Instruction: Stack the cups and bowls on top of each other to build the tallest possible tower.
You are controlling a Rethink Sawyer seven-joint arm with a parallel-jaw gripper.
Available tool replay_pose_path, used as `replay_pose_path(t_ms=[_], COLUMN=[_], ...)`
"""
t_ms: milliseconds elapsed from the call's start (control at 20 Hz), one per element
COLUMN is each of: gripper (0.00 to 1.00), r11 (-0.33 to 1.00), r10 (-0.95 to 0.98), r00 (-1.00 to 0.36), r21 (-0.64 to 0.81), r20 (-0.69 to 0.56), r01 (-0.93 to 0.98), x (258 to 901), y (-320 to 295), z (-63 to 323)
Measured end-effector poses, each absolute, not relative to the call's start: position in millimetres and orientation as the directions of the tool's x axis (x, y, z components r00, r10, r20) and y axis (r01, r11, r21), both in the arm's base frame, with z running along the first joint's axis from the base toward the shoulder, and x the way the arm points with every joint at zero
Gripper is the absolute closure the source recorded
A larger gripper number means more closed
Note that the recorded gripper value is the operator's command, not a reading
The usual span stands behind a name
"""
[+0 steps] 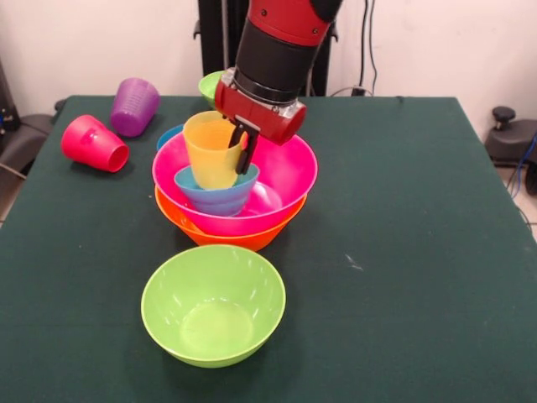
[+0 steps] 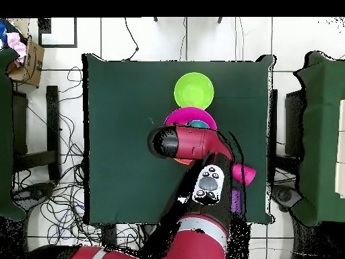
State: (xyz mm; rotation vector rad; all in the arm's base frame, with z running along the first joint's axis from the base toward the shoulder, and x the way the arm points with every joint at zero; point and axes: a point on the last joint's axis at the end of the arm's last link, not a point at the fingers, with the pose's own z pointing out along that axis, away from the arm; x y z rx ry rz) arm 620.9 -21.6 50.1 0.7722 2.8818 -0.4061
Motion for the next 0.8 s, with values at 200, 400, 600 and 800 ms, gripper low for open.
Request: replay_pose_path(t_ms=[200,400,600,800], gripper=[1.0,1.0,1.0,1.0], r11=[0.831,0.826,0.818,0.813], r10=[0.475,0.483,0.494,0.499], r00=[-0.859,-0.853,-0.843,-0.837], r21=[-0.222,-0.22,-0.214,-0.211], r20=[-0.193,-0.198,-0.213,-0.225], r01=[0.509,0.519,0.534,0.542], x=[621,623,626,629], y=[-18,-17,-20,-23], z=[49,53,62,69])
